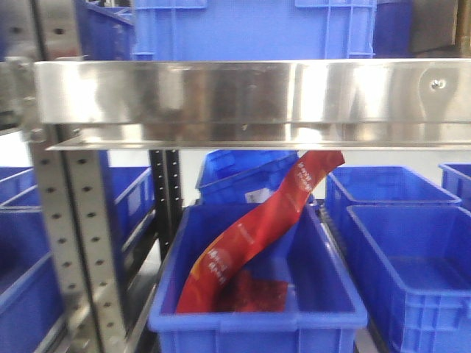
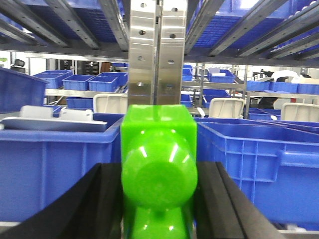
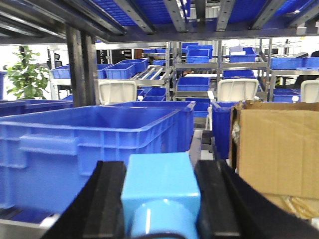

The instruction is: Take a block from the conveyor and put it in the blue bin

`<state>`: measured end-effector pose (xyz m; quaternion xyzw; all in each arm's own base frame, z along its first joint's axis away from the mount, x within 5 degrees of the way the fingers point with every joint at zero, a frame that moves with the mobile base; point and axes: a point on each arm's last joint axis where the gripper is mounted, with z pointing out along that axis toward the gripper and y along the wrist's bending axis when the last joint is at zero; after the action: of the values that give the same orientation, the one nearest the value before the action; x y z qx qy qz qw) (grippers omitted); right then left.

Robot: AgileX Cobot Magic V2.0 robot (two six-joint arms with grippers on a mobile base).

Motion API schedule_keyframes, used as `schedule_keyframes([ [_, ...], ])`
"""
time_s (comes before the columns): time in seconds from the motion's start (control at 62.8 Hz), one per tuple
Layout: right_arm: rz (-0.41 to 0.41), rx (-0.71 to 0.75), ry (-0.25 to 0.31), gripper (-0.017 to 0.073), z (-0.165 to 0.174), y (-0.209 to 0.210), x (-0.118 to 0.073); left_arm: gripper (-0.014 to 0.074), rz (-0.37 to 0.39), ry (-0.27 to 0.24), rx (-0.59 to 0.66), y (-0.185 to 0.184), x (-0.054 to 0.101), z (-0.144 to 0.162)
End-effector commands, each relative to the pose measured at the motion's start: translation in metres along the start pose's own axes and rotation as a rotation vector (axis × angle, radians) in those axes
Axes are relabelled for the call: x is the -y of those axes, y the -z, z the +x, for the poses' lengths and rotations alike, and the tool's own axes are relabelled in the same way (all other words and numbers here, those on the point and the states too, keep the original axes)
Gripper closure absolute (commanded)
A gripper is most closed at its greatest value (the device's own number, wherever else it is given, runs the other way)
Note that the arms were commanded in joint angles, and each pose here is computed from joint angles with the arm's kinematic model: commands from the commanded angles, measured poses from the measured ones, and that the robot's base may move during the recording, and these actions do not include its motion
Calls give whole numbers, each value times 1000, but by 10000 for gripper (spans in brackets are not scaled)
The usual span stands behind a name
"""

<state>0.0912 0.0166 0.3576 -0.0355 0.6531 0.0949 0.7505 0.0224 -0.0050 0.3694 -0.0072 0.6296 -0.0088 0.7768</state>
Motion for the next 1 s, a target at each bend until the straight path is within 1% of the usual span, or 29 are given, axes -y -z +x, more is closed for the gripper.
schedule_keyframes([
  [0.0,-3,26,15,721,-2,1,0,705,-2,13,24,1,0,-2],
  [0.987,-3,26,15,721,-2,1,0,705,-2,13,24,1,0,-2],
])
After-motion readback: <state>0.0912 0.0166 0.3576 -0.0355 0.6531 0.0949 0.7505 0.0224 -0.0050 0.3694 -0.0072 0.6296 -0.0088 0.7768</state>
